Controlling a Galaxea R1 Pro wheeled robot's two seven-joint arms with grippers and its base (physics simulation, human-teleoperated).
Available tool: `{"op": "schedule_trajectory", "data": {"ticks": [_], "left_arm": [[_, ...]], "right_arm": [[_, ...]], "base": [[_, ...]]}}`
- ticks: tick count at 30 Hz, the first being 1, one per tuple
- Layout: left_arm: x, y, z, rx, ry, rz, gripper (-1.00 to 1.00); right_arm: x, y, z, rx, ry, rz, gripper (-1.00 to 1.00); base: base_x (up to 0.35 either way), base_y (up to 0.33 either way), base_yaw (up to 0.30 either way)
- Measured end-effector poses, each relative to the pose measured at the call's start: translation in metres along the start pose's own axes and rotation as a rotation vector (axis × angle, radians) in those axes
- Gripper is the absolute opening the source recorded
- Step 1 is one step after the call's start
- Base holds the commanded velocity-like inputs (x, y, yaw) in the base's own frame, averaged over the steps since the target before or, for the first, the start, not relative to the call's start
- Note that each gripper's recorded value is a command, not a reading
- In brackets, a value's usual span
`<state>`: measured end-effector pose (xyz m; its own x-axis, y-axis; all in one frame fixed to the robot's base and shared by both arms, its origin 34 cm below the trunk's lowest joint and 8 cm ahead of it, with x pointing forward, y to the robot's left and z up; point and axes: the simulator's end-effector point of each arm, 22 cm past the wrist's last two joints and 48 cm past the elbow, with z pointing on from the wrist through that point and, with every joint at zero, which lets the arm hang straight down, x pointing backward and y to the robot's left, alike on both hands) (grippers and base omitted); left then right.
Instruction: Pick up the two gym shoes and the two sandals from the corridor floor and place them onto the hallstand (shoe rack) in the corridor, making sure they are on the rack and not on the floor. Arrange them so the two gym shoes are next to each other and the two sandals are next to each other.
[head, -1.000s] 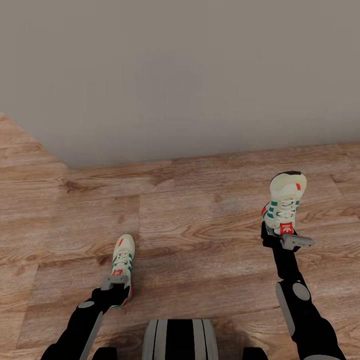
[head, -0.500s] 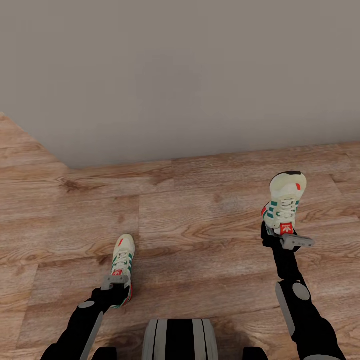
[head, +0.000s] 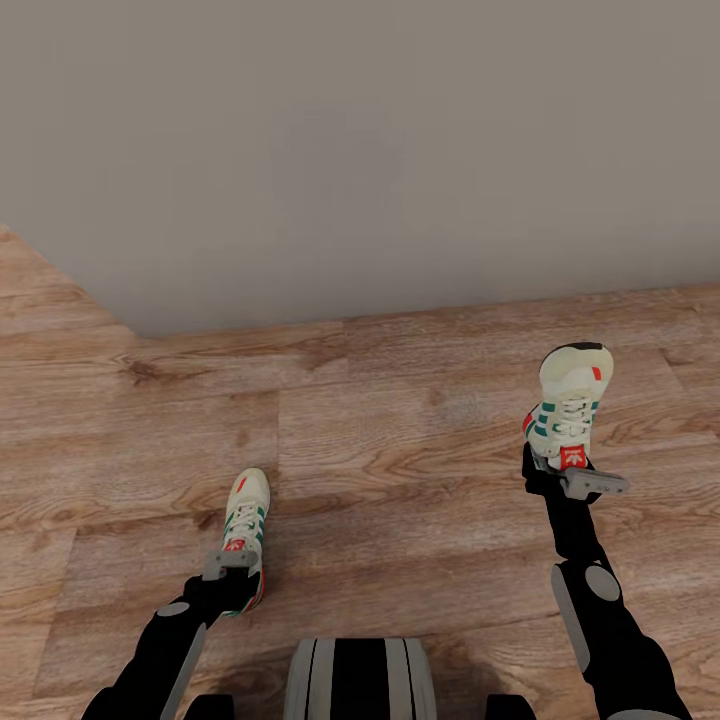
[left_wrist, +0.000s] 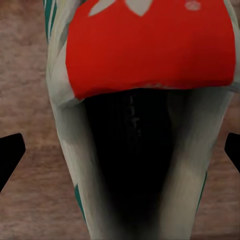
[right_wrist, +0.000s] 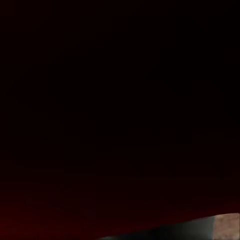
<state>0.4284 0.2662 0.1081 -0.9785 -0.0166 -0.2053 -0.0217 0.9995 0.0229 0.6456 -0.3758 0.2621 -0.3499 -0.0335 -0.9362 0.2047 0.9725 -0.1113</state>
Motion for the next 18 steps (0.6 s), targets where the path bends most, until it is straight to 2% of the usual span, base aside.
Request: {"op": "schedule_trajectory", "data": {"ticks": [10,18], "left_arm": [[0.015,0.0,0.009,0.0,0.033,0.001,1.0],[0.015,-0.001,0.009,0.001,0.033,0.003,1.0]], "right_arm": [[0.02,0.0,-0.001,-0.001,0.031,-0.007,-1.0],[0.02,0.0,-0.001,-0.001,0.031,-0.008,-1.0]], "base": [[0.0,0.0,0.0],[0.0,0.0,0.0]]}}
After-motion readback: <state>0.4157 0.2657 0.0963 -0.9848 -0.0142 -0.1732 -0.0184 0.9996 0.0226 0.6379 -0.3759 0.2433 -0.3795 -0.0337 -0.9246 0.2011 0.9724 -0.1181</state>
